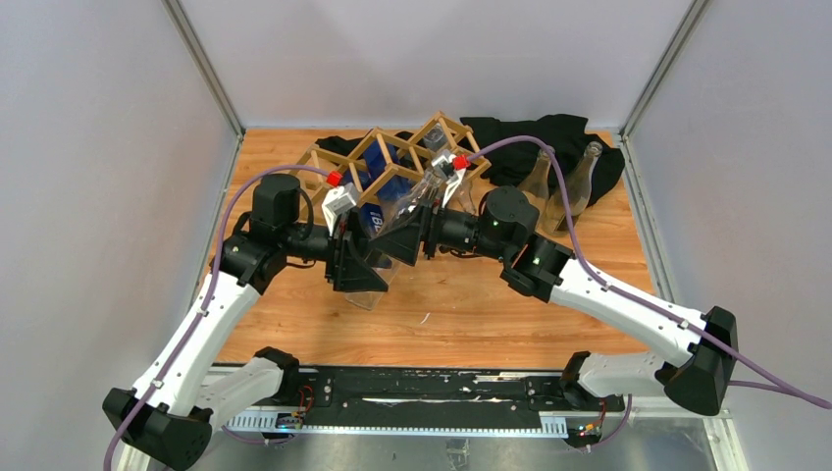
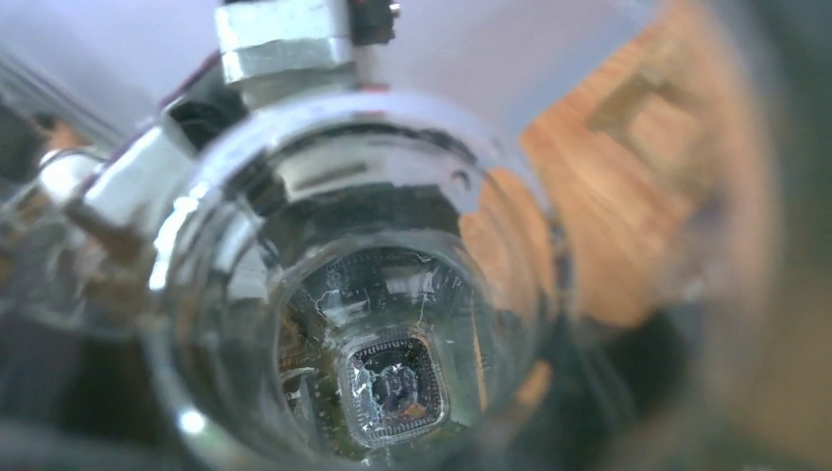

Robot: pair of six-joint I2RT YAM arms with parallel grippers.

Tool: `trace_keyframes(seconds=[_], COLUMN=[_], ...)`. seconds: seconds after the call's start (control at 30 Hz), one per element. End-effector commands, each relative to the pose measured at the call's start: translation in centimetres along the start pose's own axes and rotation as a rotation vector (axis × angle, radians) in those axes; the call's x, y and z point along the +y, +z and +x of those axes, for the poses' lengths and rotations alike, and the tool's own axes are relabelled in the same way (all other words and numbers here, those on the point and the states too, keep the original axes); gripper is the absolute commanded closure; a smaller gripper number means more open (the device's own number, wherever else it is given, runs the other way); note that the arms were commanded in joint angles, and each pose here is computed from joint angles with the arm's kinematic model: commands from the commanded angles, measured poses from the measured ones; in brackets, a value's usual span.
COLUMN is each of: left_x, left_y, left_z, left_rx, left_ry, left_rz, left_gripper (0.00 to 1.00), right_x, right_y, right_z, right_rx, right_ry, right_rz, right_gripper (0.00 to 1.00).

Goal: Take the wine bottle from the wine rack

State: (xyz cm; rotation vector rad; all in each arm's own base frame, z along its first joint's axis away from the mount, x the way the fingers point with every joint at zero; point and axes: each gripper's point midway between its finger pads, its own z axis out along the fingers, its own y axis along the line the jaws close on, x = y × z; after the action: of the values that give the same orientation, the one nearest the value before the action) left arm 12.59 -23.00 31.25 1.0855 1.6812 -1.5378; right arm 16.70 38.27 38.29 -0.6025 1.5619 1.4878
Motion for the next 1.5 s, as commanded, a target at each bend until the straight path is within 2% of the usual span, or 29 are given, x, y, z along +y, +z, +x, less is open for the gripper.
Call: trace_keyframes(seconds=[0.0,0.1,0.13,0.37,0.6,0.77,0.97,1.13,1.23,1.47], left_x=[-0.2,1.2,1.9,5.3,8.6,10.0,10.7,11.6,12.1,12.2], left_y=[-0.4,-1.0,-1.2,-3.5,-6.5,-8.0,-8.7,-9.4,-9.7,-9.6], left_z=[0.1,0.8,1.0,1.1,-0.2,-1.0,-1.3,-0.9,-0.5,0.0], left_rx=[0.019,0.073,0.092,0.192,0.281,0.314,0.334,0.371,0.388,0.394], left_ry=[0.076,0.111,0.122,0.203,0.284,0.312,0.329,0.337,0.332,0.326], left_rz=[-0.031,-0.125,-0.168,-0.409,-0.647,-0.751,-0.796,-0.84,-0.853,-0.843], left_gripper=[0.45,0.06,0.01,0.0,0.0,0.0,0.0,0.0,0.0,0.0], right_x=[0.4,-0.1,-0.4,-2.6,-7.6,-12.1,-17.0,-21.1,-23.1,-27.0], right_y=[-0.1,-0.7,-1.0,-4.5,-9.8,-13.3,-15.7,-17.6,-18.2,-18.5], right_z=[-1.9,-1.6,-1.5,-1.0,-1.3,-2.2,-2.4,-2.5,-2.6,-1.9], right_rx=[-0.026,0.001,0.011,0.068,0.089,0.096,0.105,0.056,0.013,0.004], right_ry=[-0.043,-0.064,-0.072,-0.184,-0.327,-0.424,-0.449,-0.435,-0.424,-0.409], right_rz=[0.031,0.071,0.087,0.26,0.549,0.801,1.016,1.142,1.176,1.239], right_gripper=[0.98,1.0,1.0,1.0,1.0,1.0,1.0,1.0,1.0,1.0])
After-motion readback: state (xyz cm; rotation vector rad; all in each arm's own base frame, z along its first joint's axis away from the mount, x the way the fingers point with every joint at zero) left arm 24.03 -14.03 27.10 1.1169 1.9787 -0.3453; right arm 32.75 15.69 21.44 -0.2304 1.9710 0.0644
